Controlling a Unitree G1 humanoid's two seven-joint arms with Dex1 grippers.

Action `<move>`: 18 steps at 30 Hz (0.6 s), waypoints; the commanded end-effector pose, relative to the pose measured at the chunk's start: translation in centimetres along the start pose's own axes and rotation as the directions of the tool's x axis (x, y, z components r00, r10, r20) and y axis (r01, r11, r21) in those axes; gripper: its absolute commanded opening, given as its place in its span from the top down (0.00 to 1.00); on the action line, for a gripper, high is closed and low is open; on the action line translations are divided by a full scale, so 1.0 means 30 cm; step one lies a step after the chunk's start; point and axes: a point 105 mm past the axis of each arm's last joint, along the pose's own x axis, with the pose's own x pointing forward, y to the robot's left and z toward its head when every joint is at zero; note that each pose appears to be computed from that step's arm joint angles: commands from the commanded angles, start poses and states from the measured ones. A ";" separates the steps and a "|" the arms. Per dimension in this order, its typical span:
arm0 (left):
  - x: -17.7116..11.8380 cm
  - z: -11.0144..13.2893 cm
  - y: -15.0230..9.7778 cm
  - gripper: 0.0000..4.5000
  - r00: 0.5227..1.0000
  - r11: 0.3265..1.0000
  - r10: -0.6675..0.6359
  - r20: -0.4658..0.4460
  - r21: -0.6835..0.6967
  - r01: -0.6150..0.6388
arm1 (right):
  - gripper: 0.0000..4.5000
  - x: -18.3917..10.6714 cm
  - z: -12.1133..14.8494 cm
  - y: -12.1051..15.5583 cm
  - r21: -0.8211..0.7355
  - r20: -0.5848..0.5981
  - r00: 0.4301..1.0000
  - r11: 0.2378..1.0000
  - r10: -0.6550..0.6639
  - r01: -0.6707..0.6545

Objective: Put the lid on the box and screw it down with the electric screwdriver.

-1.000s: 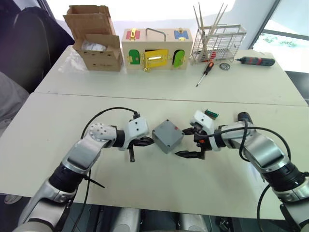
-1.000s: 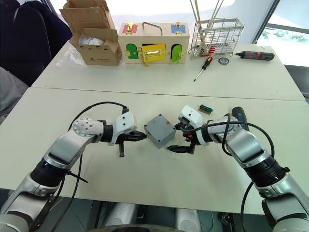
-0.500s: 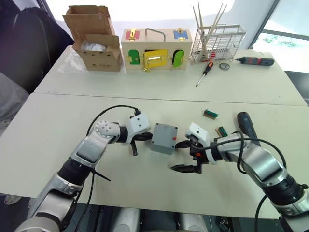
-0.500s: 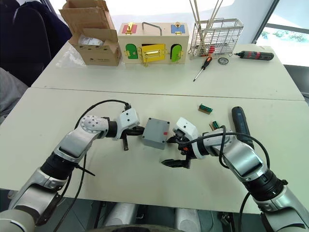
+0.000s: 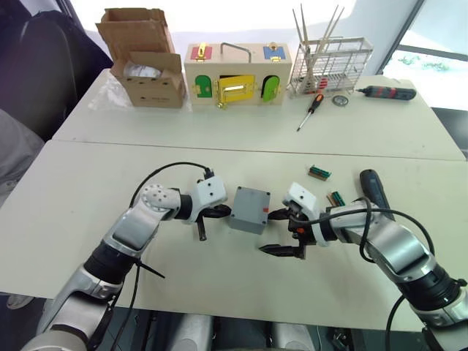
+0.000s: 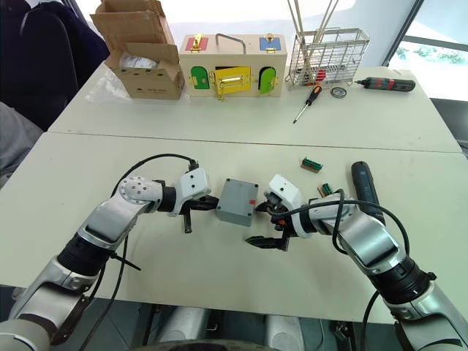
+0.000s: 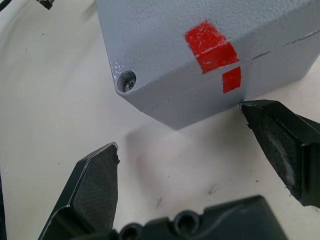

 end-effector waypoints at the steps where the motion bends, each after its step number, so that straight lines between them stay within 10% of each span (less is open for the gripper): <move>1: 0.006 0.064 -0.032 1.00 0.997 0.998 -0.044 0.070 0.037 0.042 | 0.00 -0.021 0.046 -0.024 -0.047 0.044 0.998 0.998 -0.033 0.035; 13: -0.084 0.050 0.062 1.00 0.996 0.997 0.076 0.055 0.019 -0.078 | 0.00 -0.142 0.075 -0.099 0.012 0.085 0.982 0.986 -0.167 0.166; 18: -0.178 0.158 0.098 1.00 0.970 0.994 0.094 0.223 -0.070 -0.080 | 0.00 -0.274 0.168 -0.210 0.148 0.264 0.905 0.942 -0.332 0.302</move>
